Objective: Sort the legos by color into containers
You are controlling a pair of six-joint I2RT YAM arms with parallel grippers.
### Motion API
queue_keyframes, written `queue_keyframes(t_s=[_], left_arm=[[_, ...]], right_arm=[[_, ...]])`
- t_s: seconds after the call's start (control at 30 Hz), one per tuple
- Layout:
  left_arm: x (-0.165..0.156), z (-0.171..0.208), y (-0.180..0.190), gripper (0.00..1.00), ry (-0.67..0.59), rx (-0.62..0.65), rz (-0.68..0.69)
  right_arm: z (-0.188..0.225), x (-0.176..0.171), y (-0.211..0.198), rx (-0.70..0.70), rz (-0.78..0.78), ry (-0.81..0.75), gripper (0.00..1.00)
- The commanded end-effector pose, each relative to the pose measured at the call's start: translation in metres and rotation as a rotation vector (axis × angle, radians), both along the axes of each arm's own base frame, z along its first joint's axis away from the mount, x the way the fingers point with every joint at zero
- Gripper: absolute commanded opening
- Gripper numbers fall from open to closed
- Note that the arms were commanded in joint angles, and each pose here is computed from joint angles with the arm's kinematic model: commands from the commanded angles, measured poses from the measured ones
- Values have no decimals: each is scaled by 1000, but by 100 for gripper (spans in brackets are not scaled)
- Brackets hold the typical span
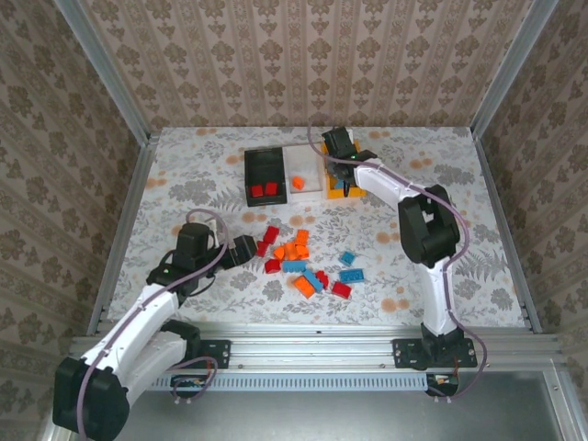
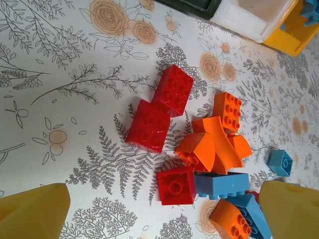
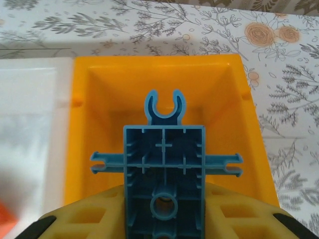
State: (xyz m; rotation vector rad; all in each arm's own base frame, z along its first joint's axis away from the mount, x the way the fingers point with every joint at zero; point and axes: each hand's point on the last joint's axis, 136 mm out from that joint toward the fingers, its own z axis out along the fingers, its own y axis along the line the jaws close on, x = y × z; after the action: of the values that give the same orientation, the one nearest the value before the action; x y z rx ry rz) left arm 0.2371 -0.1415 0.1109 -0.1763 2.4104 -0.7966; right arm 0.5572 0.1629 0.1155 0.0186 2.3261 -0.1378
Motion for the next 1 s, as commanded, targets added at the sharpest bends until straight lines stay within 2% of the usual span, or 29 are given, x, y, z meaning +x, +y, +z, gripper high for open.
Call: queue_keyframes(t_s=[0.0, 0.07, 0.17, 0.3, 0.43, 0.53, 0.63, 0.83, 0.97], left_arm=[[7, 9, -4, 100, -13, -32, 1], [9, 9, -5, 100, -11, -34, 0], [11, 8, -8, 100, -4, -41, -8], [12, 12, -12, 100, 0, -48, -24], [10, 14, -15, 100, 2, -56, -36], [6, 12, -17, 100, 3, -63, -39], [2, 7, -17, 100, 3, -74, -36], [-3, 1, -17, 100, 16, -80, -40], [-5, -3, -16, 100, 14, -93, -24]], right_arm=[[2, 10, -6, -14, 20, 37, 38], [-3, 13, -8, -7, 19, 59, 42], [-1, 13, -5, 3, 35, 64, 53], [23, 8, -1, 34, 43, 25, 57], [61, -17, -3, 91, 21, -48, 57], [82, -57, 1, 148, 18, -100, 58], [86, -102, 2, 192, 13, -126, 59], [51, -187, 6, 202, 42, -65, 60], [29, -227, -3, 186, 37, -7, 63]])
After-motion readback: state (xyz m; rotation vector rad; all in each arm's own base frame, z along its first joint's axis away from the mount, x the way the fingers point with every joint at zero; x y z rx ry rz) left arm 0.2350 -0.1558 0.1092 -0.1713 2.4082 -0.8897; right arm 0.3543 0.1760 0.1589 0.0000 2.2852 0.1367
